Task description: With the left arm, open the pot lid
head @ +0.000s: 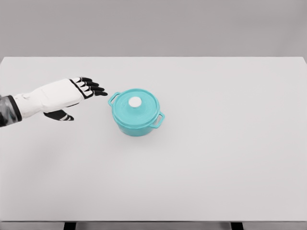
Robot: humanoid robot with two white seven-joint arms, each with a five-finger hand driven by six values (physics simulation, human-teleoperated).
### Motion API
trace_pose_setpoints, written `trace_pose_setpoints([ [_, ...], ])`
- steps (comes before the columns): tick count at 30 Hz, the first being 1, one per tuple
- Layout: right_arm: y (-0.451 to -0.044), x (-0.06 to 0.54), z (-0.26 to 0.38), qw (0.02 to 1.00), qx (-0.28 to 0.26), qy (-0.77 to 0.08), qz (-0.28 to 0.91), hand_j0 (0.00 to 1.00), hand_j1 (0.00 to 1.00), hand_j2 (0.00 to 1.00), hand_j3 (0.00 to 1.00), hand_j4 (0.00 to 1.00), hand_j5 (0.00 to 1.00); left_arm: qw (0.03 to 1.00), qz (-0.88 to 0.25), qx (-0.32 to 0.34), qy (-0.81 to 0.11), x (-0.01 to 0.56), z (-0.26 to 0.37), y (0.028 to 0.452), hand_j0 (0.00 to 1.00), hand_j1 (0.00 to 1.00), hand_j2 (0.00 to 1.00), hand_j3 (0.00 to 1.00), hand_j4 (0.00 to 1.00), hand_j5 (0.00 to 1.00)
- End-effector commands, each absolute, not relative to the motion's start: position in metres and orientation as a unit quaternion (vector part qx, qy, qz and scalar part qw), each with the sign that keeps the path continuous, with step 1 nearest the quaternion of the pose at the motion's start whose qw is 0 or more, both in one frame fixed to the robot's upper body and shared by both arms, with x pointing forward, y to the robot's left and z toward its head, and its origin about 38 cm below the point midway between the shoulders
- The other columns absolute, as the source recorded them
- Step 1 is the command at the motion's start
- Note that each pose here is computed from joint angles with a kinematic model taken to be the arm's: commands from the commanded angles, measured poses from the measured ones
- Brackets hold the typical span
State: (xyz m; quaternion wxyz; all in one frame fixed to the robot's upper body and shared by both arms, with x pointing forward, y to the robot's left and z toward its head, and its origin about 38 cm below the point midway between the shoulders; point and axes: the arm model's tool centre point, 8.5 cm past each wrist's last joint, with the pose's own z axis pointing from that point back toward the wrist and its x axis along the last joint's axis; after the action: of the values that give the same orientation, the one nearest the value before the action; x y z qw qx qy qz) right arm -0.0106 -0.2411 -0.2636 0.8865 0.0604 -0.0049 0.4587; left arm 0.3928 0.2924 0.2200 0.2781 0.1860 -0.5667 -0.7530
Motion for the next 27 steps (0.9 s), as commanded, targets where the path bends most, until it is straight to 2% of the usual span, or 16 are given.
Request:
trace_pose_setpoints([
  [1,-0.242,-0.012,-0.264,0.887,0.059,-0.003,0.459,1.00,1.00,1.00,1.00,1.00,1.00,0.272,-0.756,0.176,-0.569,0.391,0.215,0.282,1.00,1.00,1.00,1.00,1.00,1.00],
  [6,-0.242,-0.016,-0.263,0.887,0.061,-0.001,0.458,1.00,1.00,1.00,1.00,1.00,1.00,0.267,-0.758,0.173,-0.570,0.390,0.215,0.282,1.00,1.00,1.00,1.00,1.00,1.00],
  [12,-0.241,-0.016,-0.263,0.887,0.062,-0.001,0.458,1.00,1.00,1.00,1.00,1.00,1.00,0.248,-0.779,0.145,-0.557,0.397,0.216,0.257,1.00,1.00,1.00,1.00,1.00,1.00],
  [13,-0.242,-0.016,-0.263,0.887,0.061,-0.001,0.458,1.00,1.00,1.00,1.00,1.00,1.00,0.241,-0.781,0.133,-0.561,0.408,0.226,0.249,1.00,1.00,1.00,1.00,1.00,1.00],
  [15,-0.242,-0.016,-0.263,0.887,0.061,-0.001,0.458,1.00,1.00,1.00,1.00,1.00,1.00,0.252,-0.765,0.058,-0.590,0.419,0.234,0.228,1.00,1.00,1.00,1.00,1.00,1.00],
  [17,-0.241,-0.016,-0.263,0.887,0.062,-0.001,0.458,1.00,1.00,1.00,1.00,1.00,1.00,0.195,-0.800,0.051,-0.565,0.422,0.248,0.206,1.00,1.00,1.00,1.00,1.00,1.00],
  [20,-0.241,-0.016,-0.263,0.887,0.062,-0.001,0.458,1.00,1.00,1.00,1.00,1.00,1.00,0.165,-0.827,0.051,-0.535,0.445,0.258,0.173,1.00,1.00,1.00,1.00,1.00,1.00],
  [22,-0.241,-0.016,-0.263,0.887,0.062,-0.001,0.458,1.00,1.00,1.00,1.00,1.00,1.00,0.166,-0.843,0.055,-0.508,0.451,0.258,0.173,1.00,1.00,1.00,1.00,1.00,1.00],
  [27,-0.241,-0.016,-0.263,0.887,0.062,-0.001,0.458,1.00,1.00,1.00,1.00,1.00,1.00,0.173,-0.843,0.060,-0.506,0.458,0.258,0.175,1.00,1.00,1.00,1.00,1.00,1.00],
])
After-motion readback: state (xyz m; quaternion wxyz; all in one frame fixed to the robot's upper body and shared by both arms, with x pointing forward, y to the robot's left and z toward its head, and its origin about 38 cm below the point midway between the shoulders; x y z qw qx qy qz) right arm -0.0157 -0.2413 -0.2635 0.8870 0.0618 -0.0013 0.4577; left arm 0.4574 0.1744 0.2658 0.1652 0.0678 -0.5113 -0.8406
